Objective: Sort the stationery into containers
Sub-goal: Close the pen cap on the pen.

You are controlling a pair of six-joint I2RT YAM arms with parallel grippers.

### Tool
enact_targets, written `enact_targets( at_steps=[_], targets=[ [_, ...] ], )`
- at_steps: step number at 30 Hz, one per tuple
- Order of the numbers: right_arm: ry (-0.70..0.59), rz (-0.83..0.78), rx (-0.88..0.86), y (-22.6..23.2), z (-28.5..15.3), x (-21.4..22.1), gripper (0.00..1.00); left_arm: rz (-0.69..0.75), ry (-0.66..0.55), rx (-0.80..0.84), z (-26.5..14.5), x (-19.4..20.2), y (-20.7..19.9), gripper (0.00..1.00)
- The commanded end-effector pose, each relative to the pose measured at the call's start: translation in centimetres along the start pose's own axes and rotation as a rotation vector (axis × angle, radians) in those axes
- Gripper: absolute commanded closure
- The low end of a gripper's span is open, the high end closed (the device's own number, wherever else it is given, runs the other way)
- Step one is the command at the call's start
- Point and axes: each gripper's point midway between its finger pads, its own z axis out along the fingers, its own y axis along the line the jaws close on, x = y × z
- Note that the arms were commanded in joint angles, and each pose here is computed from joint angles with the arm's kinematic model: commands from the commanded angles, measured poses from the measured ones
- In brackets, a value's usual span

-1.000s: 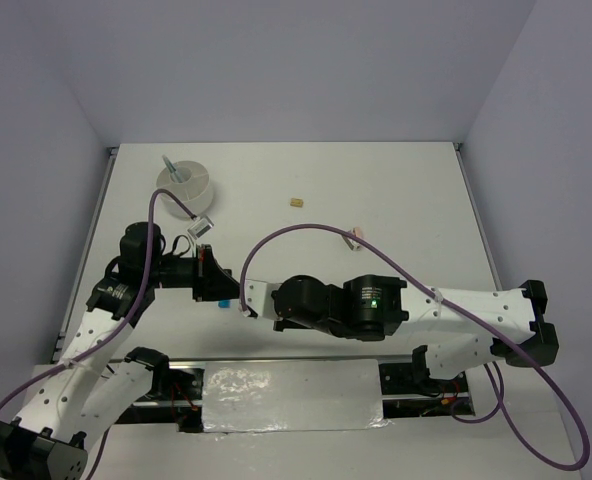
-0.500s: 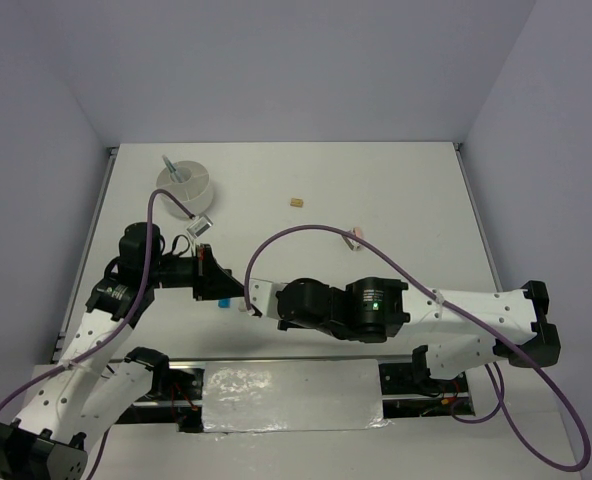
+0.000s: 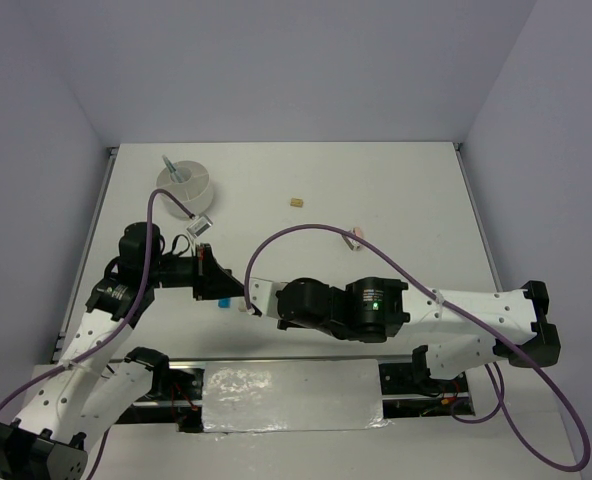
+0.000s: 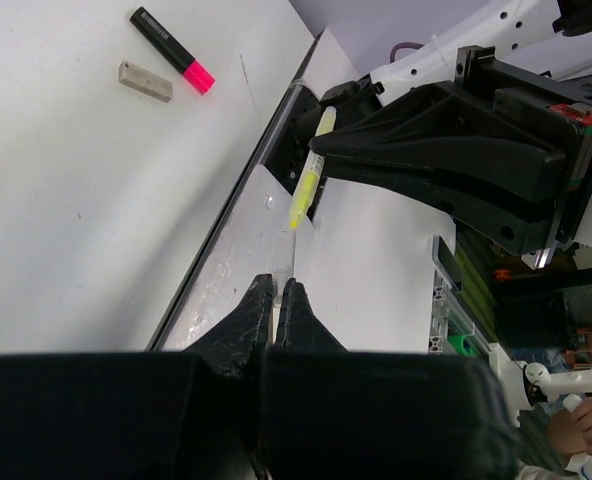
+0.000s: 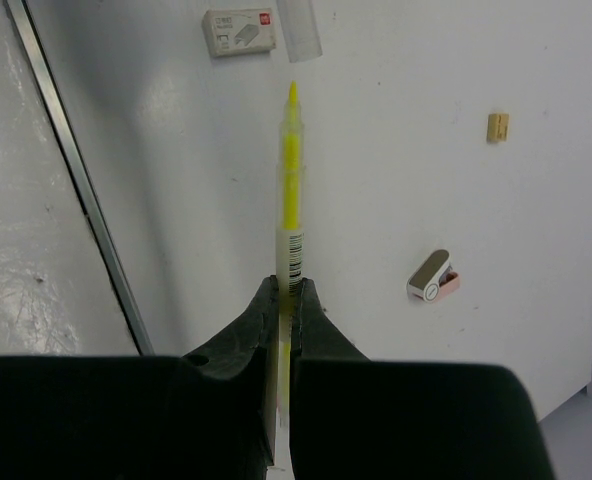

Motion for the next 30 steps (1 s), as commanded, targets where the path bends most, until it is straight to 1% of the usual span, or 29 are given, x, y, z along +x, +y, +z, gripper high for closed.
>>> enact_targets(
  at_steps=[1,10,24,30],
  targets=[
    [-0.059,0.040,0.034,-1.0,-0.4,-1.7,1.00,0.063,-0.023,0.039,-0.1,-0.9,-1.2,1.00],
    [-0.059,0.037,0.040,-1.0,-0.1,-2.2,1.00,0.052,-0.016,0.041,0.1,-0.8,-0.9,1.00],
    [-0.056,0.056,0.091,-2.3,-0.1,-2.2,1.00,0.052,-0.004,0.038,0.2,-0.5,-0.6,1.00],
    [-0.067,0.056,0.079,-2.1,0.0,-2.6,1.00,0.051,0.003,0.050,0.2,-0.2,-0.5,1.00]
  ],
)
